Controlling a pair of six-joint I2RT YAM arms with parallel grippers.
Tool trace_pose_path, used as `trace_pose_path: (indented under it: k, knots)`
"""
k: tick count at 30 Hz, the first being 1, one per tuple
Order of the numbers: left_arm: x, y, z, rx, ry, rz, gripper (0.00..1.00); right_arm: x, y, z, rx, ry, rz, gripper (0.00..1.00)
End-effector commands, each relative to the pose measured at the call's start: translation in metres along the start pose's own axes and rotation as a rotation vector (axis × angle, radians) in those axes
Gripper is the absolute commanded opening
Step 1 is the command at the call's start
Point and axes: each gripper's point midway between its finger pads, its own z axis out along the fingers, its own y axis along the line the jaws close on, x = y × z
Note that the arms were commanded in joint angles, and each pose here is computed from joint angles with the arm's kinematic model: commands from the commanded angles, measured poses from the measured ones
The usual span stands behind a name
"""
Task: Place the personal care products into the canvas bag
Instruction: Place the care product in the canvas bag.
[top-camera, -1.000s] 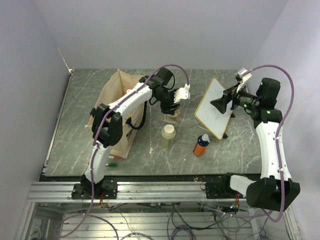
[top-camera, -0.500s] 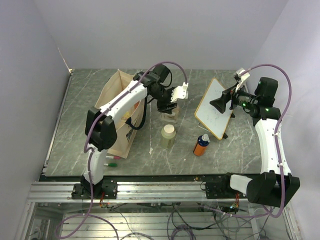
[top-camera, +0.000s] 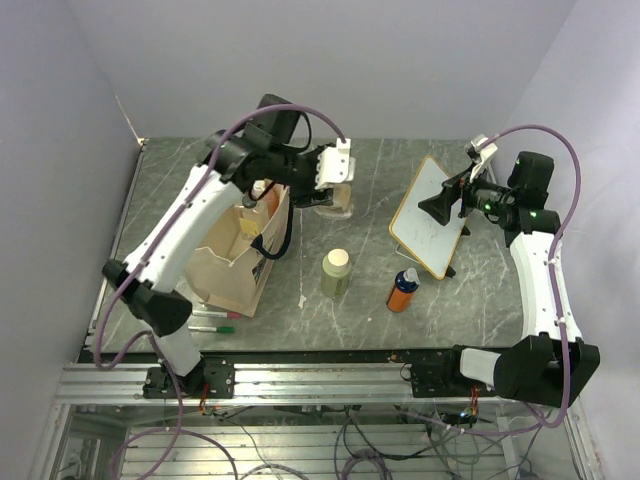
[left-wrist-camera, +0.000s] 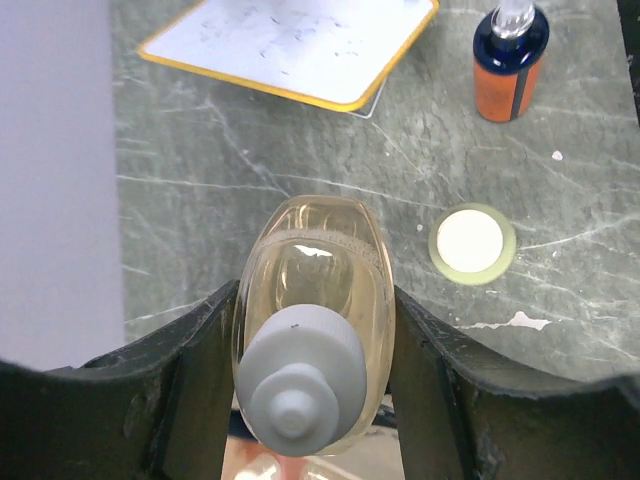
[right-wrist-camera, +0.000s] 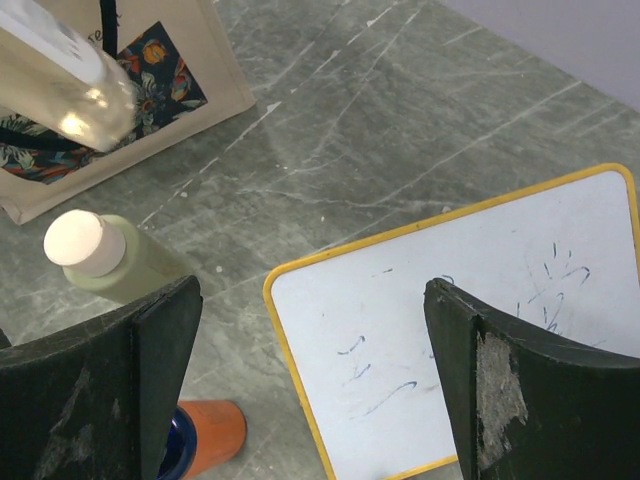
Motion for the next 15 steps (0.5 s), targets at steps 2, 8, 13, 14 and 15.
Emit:
trace_pose_path:
  k: [2,8,13,14,15]
  knots:
    - [-0.073,0.007,-0.081,-0.187,-0.132,0.114,0.07,-0.017,0.0,-0.002,-0.025,-0.031,-0.023,0.94]
    - [-0.078,0.006,-0.135,-0.334,-0.115,0.08,0.07,-0.02,0.002,-0.002,-0.039,-0.039,-0.028,0.96]
    - [-0.055,0.014,-0.17,-0.463,-0.065,-0.001,0.07,-0.022,0.004,-0.002,-0.051,-0.044,-0.024,0.97]
    - [-0.048,0.015,-0.175,-0.479,-0.053,-0.012,0.07,-0.022,0.004,-0.002,-0.053,-0.043,-0.023,0.98]
    - [-0.039,0.017,-0.18,-0.492,-0.037,-0.026,0.07,-0.022,0.004,-0.002,-0.055,-0.044,-0.024,0.98]
